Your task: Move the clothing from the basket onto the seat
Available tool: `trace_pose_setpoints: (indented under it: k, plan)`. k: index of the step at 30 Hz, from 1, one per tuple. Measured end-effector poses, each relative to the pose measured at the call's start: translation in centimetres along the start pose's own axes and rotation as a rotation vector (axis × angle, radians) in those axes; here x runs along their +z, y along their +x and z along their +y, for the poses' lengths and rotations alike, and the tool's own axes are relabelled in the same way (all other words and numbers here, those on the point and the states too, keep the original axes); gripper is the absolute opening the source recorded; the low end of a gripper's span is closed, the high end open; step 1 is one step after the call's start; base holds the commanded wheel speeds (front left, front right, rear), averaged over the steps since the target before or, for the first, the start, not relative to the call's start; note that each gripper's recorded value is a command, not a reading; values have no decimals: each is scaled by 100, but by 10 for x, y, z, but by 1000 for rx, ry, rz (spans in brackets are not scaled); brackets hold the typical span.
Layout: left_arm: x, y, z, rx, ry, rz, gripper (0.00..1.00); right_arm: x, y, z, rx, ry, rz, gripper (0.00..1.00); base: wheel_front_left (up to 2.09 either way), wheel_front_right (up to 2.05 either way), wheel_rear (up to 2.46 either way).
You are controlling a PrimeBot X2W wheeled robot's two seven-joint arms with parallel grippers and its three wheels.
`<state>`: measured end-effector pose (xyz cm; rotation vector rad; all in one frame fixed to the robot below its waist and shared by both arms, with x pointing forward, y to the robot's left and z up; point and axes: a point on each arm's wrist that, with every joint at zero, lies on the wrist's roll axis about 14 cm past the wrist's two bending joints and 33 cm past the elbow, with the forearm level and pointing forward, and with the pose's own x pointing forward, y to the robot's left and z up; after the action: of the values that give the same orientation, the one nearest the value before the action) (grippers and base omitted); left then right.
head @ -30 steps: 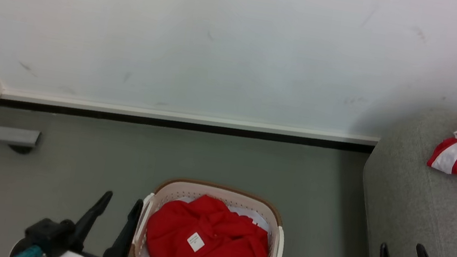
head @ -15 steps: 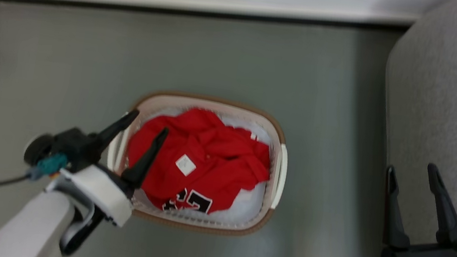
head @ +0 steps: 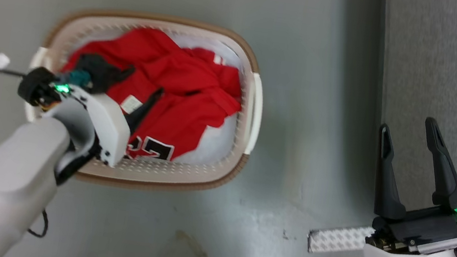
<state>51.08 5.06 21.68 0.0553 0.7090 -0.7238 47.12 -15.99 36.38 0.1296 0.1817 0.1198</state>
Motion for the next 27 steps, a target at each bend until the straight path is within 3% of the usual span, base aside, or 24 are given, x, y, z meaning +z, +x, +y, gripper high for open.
trace_pose_setpoints:
  k: [10, 16, 20, 21, 22, 27]
  plan:
    - [-59, 53, 29, 30, -87, 177, 100, -26, 1, -18, -39, -15, 55, 100, 0, 0, 0]
    - [-88, 65, 14, 4, -160, 269, 100, -36, 1, -23, -48, -22, 80, 100, 0, 0, 0]
    - [-84, 69, 8, -17, -144, 258, 100, -37, 1, -23, -49, -22, 82, 100, 0, 0, 0]
    - [-83, 69, 6, -25, -135, 258, 21, -36, 1, -23, -49, -22, 81, 100, 0, 0, 0]
    - [-81, 70, 4, -31, -129, 250, 0, -36, 1, -23, -50, -23, 80, 100, 0, 0, 0]
    - [-70, 68, -7, -64, -106, 231, 0, -30, 0, -27, -62, -29, 70, 100, 0, 0, 0]
